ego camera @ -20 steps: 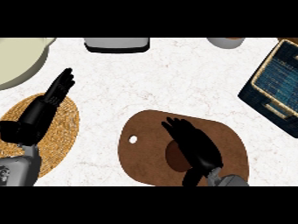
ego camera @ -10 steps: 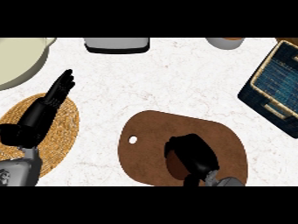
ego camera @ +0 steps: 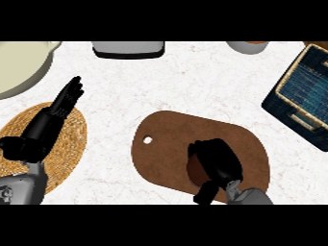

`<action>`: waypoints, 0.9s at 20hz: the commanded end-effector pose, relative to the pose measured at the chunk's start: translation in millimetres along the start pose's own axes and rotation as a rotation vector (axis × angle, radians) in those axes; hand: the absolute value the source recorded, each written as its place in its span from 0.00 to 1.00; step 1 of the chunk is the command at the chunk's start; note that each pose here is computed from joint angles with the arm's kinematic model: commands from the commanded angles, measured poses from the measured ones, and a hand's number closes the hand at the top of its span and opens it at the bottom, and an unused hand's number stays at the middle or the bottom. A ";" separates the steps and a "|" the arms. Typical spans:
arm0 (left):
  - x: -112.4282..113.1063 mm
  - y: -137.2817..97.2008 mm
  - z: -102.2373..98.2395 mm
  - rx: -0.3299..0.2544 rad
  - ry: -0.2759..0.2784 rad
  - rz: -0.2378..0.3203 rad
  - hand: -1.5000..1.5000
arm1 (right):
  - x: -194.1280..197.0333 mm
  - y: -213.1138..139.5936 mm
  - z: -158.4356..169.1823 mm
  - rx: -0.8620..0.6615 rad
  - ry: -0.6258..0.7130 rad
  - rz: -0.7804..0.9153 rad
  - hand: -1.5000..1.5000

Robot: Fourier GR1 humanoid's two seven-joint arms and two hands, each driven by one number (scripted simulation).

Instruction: Pick the cupcake from the cutting board and place it in the basket

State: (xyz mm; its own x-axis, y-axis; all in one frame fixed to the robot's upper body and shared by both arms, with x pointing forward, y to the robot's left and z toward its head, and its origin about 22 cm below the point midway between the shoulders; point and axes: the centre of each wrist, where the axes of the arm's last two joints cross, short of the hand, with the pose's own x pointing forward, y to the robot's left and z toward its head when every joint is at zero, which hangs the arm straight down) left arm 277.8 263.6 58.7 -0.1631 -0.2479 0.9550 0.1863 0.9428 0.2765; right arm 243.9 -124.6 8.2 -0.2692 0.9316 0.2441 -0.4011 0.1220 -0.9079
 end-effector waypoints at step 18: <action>-3.6 3.3 -2.4 -0.018 0.008 -0.005 0.50 | 50.3 -148.9 -6.0 -0.779 0.344 -0.609 1.00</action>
State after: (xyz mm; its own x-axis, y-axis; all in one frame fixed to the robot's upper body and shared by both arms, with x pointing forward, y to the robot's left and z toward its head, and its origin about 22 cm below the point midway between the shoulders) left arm 281.1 265.5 55.6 -0.1563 -0.2445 0.9570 0.1986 0.9413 0.2730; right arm 305.4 -106.8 115.2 0.2316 0.7500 0.6196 0.1859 0.5910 -0.7849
